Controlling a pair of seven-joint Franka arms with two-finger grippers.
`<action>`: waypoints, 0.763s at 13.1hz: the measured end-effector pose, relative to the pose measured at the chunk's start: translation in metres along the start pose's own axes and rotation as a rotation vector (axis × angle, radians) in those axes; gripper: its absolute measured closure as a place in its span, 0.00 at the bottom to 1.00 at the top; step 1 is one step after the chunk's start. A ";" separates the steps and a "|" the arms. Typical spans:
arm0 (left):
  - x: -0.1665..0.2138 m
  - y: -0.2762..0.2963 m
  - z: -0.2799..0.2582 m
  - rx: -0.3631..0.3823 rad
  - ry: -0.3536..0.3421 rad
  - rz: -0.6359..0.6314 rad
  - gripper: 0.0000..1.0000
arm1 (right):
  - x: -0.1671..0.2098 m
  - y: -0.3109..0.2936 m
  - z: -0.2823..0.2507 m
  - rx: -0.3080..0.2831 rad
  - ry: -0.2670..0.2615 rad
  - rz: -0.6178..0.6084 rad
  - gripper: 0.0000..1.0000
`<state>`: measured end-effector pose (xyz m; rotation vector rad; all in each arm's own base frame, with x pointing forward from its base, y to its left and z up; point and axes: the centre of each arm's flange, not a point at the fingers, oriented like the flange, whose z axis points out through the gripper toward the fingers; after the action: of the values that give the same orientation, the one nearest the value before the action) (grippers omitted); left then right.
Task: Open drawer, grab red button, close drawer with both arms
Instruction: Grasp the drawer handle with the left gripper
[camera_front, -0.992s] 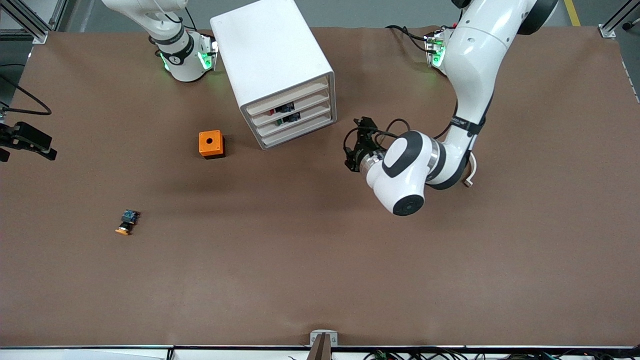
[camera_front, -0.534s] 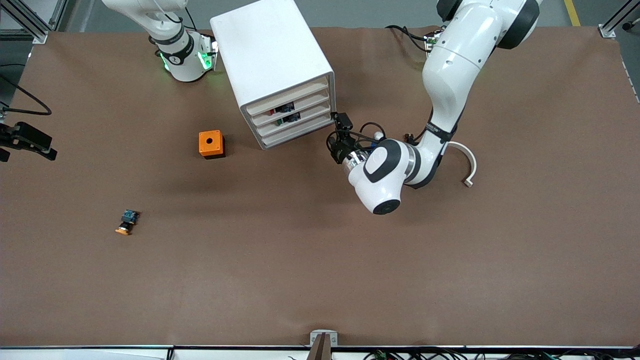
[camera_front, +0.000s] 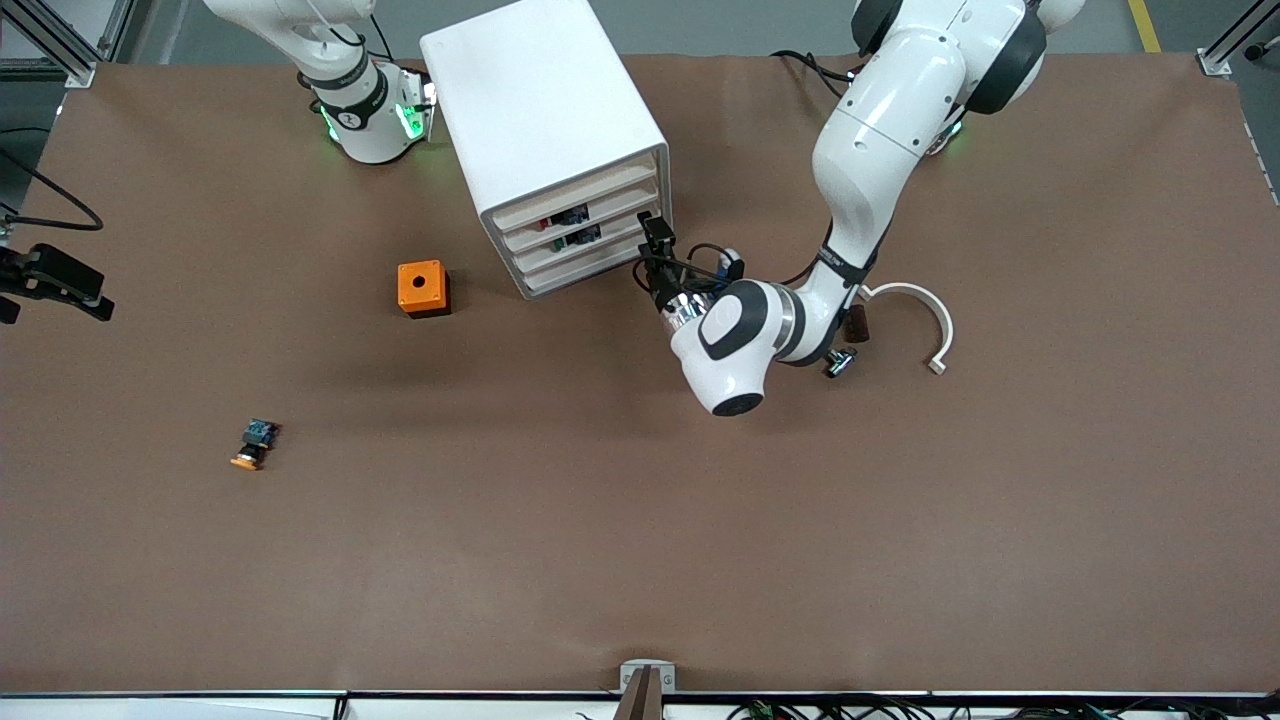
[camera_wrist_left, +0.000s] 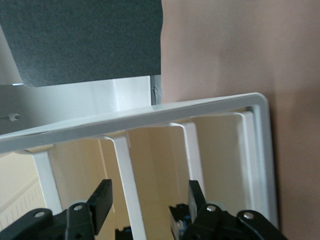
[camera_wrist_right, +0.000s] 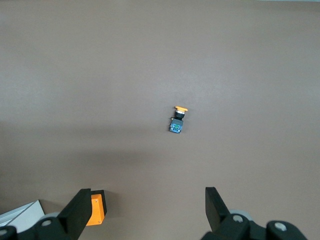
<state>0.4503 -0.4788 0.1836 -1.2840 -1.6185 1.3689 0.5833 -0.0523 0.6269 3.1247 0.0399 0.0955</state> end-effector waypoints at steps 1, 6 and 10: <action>-0.003 -0.003 0.007 0.017 0.012 0.008 0.35 | 0.000 0.000 0.000 0.000 0.000 0.000 0.00; -0.014 -0.012 0.033 0.053 0.054 0.028 0.48 | 0.000 0.000 0.000 0.000 0.000 0.000 0.00; -0.016 -0.009 0.047 0.062 0.074 0.024 0.71 | 0.000 0.000 0.000 0.000 0.000 0.000 0.00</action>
<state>0.4098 -0.5094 0.1824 -1.3061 -1.5043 1.3596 0.5833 -0.0523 0.6269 3.1247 0.0399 0.0954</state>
